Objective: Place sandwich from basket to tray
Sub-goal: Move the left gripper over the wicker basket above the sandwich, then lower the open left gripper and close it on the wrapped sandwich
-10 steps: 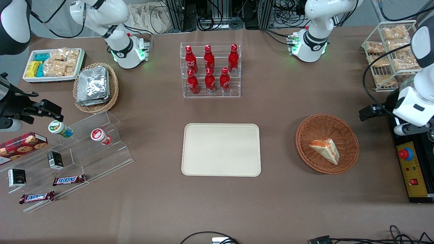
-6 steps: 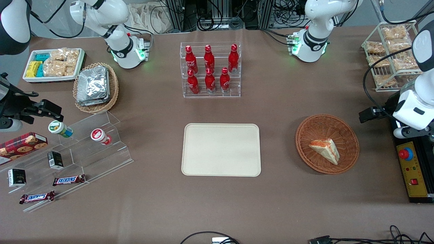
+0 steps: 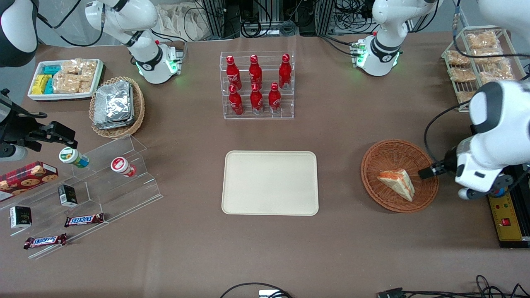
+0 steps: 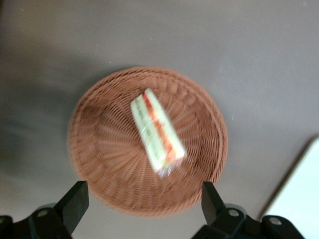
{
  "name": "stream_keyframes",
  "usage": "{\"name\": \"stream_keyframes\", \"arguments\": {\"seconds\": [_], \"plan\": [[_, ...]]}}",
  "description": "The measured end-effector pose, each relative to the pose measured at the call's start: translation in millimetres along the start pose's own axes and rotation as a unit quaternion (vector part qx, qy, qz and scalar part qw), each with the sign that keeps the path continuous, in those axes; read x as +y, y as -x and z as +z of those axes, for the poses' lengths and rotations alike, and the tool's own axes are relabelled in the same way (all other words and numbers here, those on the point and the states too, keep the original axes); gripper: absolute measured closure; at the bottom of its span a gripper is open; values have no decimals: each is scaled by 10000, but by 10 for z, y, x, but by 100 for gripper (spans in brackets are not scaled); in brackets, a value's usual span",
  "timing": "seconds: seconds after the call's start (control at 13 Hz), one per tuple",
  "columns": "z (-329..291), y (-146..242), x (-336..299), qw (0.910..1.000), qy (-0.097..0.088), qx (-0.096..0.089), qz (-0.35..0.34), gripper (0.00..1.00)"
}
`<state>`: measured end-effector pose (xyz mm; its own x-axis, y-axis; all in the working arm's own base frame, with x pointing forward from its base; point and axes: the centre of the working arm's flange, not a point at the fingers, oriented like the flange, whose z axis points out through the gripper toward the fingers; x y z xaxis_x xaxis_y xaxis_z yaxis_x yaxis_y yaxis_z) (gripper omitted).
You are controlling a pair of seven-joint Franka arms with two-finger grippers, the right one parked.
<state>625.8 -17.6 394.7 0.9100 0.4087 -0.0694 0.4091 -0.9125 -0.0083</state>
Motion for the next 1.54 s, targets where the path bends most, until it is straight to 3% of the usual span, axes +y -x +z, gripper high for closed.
{"name": "stream_keyframes", "arguments": {"seconds": [0.23, 0.54, 0.77, 1.38, 1.46, 1.54], "plan": [[522, 115, -7, 9958, 71, 28, -917, 0], [943, 148, -48, 9904, -48, -296, -1347, 0], [1234, 107, -37, 9851, -18, -408, -1670, 0], [1528, 32, 7, 9817, 180, -350, -1866, 1], [1526, 24, 10, 9809, 187, -344, -1904, 9], [1503, 9, 16, 9801, 201, -324, -1950, 9]]}}
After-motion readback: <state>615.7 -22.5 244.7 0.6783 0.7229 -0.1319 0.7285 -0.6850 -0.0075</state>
